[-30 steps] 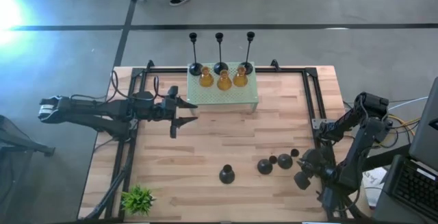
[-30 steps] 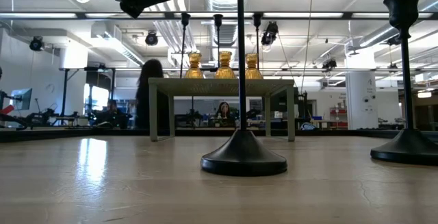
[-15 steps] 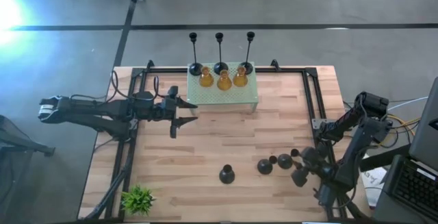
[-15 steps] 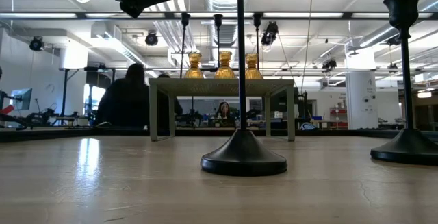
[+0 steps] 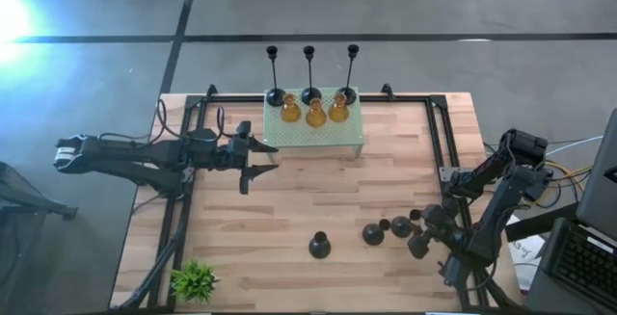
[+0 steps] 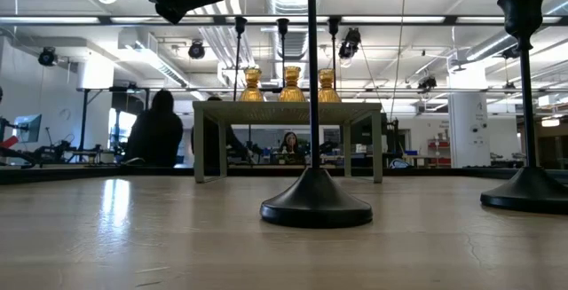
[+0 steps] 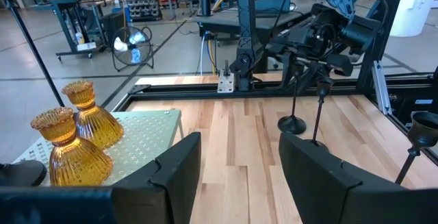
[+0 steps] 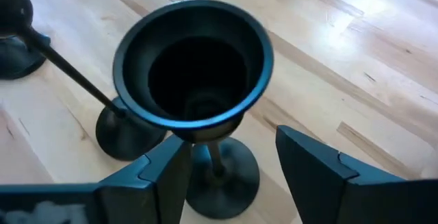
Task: Pick & Place candle stick holders
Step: Put the small black candle holder on the shelf
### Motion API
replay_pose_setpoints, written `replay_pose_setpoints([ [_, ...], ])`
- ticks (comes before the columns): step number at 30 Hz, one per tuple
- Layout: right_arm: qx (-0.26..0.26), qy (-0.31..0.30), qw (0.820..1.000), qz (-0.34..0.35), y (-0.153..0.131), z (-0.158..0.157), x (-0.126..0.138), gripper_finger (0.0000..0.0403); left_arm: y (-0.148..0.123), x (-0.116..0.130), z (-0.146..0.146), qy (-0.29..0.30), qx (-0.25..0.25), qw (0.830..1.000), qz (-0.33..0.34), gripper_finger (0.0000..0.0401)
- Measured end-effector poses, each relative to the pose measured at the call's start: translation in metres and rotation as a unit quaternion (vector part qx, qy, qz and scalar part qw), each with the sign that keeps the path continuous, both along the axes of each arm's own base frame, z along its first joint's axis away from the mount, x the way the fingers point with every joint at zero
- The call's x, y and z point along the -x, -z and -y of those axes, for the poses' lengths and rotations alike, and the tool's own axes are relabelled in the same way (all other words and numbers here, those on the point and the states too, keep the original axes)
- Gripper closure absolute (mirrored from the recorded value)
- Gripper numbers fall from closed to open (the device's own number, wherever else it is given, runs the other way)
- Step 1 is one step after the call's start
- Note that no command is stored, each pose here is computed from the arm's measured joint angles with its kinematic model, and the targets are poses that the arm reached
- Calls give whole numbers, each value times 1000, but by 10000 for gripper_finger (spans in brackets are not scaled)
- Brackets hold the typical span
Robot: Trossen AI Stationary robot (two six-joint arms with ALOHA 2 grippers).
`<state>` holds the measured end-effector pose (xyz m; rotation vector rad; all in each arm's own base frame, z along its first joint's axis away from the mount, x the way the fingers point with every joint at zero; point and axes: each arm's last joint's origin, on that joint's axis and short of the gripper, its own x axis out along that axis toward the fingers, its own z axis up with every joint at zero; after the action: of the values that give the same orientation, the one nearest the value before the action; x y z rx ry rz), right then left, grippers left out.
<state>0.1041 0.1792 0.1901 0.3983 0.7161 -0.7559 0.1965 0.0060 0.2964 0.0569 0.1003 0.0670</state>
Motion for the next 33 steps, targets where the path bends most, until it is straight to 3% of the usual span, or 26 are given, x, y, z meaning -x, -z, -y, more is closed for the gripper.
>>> replay_pose_setpoints([
  [7, 6, 8, 1000, 3, 6, 5, -2, 235, 0, 0, 0, 0, 0, 1000, -1, 199],
  [11, 16, 3, 1000, 13, 7, 6, -3, 289, 1, 0, 0, 0, 0, 1000, -8, 199],
  [15, 25, -3, 1000, 17, 6, 7, -4, 376, 2, 0, 0, 0, 0, 1000, -9, 199],
  [19, 36, 13, 999, 12, -2, 17, -8, 389, 2, 0, 0, 0, 0, 1000, -10, 199],
  [25, 75, 12, 997, 18, -44, 48, -20, 392, 2, 0, 0, 0, 0, 1000, -10, 199],
  [33, 88, -24, 996, 22, -119, 104, -27, 392, 2, 0, 0, 0, 0, 1000, -10, 199],
])
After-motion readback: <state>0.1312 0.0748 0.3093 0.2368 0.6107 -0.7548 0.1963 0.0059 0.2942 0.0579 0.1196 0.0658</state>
